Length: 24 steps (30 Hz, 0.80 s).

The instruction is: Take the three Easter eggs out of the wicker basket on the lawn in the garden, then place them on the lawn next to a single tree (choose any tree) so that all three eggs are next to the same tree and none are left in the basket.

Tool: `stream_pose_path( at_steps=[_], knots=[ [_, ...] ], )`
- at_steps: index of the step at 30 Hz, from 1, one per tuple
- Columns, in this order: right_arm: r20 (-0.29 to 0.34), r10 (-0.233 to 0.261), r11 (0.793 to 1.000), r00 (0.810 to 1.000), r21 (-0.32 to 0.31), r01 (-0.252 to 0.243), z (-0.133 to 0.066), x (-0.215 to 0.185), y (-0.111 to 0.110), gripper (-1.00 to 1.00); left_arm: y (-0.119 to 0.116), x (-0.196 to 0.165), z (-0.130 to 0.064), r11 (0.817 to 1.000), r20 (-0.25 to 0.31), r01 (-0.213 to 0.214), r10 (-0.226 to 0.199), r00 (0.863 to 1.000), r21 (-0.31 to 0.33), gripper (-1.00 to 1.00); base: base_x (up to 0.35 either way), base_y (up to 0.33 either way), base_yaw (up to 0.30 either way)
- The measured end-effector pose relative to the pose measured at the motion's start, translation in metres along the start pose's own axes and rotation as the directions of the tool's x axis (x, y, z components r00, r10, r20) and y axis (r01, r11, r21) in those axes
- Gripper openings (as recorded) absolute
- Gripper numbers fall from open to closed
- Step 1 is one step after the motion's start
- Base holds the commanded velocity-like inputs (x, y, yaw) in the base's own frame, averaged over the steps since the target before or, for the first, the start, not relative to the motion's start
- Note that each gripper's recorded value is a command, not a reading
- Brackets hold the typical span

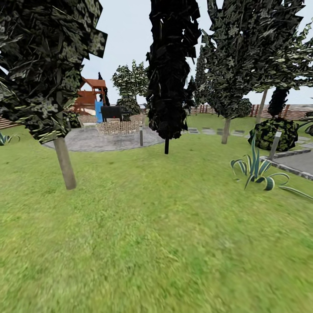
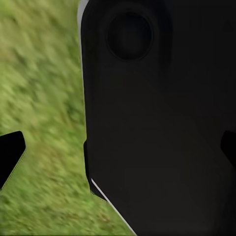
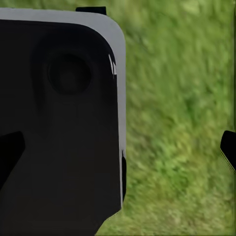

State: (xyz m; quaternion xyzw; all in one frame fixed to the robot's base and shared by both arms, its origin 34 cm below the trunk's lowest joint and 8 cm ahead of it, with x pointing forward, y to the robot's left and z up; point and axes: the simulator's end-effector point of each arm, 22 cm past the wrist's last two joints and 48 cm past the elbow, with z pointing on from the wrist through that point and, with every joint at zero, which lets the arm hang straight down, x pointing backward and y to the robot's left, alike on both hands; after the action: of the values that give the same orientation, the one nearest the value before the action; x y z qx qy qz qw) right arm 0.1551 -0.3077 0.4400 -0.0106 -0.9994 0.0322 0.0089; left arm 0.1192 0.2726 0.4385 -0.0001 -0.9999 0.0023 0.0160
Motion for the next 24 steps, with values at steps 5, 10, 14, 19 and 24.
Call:
stream_pose_path(
  at_steps=[5,10,14,19,24],
  knots=[
    [0.000,0.001,1.000,1.000,0.002,-0.001,0.0000,0.0000,-0.0003,1.00,0.0000,0.0000,0.0000,1.000,0.000,0.000,0.000,1.000,0.000,1.00,0.338,0.000,0.000],
    [0.000,0.001,1.000,1.000,0.002,-0.001,0.0000,-0.0002,-0.0004,1.00,0.0000,0.0000,0.0000,1.000,0.000,-0.001,0.001,1.000,0.000,1.00,0.338,0.000,0.000],
    [0.001,0.000,1.000,1.000,0.001,0.000,0.0000,-0.0002,-0.0003,1.00,0.0000,0.0000,0.0000,1.000,0.000,-0.001,0.001,1.000,0.000,1.00,0.338,0.000,0.000],
    [0.001,0.000,1.000,1.000,-0.002,0.000,0.0000,-0.0001,0.0010,1.00,0.0000,-0.0001,0.0000,1.000,0.000,-0.002,0.002,1.000,0.000,1.00,0.338,0.000,-0.144],
    [0.001,0.000,1.000,1.000,-0.006,0.000,0.0000,0.0001,0.0020,1.00,0.0000,-0.0001,0.0000,1.000,0.000,-0.002,0.002,1.000,0.000,1.00,0.338,0.000,-0.294]
  ],
)
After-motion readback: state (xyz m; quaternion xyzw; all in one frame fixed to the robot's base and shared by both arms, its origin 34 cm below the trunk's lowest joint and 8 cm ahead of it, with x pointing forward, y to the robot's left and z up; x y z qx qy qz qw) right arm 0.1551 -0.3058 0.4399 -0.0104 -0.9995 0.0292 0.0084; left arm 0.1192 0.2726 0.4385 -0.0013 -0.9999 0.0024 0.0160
